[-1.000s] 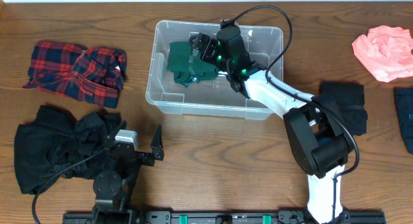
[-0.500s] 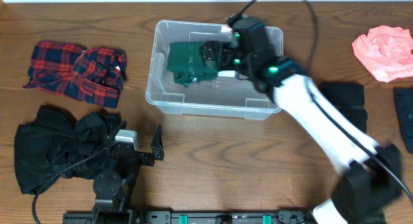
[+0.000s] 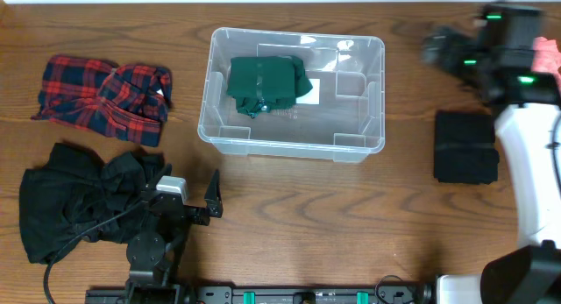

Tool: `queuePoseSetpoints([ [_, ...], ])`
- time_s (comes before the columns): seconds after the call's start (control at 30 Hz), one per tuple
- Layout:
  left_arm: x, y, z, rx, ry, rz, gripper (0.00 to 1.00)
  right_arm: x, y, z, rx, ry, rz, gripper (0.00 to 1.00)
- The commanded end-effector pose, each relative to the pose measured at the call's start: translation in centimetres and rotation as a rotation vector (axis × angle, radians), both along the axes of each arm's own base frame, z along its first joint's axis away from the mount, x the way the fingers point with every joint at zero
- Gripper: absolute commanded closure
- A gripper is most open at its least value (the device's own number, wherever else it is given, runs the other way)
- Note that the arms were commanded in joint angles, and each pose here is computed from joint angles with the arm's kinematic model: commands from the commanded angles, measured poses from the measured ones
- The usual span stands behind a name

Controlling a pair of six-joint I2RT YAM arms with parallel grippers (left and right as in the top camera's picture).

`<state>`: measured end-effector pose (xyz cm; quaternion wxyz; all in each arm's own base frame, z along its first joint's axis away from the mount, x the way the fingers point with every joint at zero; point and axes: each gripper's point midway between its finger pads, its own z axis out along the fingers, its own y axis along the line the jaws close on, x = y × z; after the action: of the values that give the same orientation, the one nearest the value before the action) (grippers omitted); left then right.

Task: Pack container
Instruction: 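Open the right gripper and move it to the pink shirt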

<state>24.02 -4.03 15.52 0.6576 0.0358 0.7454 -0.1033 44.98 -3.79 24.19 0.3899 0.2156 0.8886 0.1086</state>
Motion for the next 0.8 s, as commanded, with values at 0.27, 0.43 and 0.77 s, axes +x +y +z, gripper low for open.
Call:
queuePoseSetpoints([
  [0.27, 0.0, 0.1, -1.7, -0.002, 0.044, 0.002, 0.02, -1.1, -16.8, -9.2, 0.064, 0.131, -0.256, 0.01],
  [0.43, 0.0, 0.1, -1.7, -0.002, 0.044, 0.002, 0.02, -2.0, -20.7, -14.4, 0.133, 0.174, -0.253, 0.01],
  [0.77, 0.0, 0.1, -1.7, -0.002, 0.044, 0.002, 0.02, -3.7, -26.3, -17.6, 0.118, 0.167, -0.338, 0.01],
])
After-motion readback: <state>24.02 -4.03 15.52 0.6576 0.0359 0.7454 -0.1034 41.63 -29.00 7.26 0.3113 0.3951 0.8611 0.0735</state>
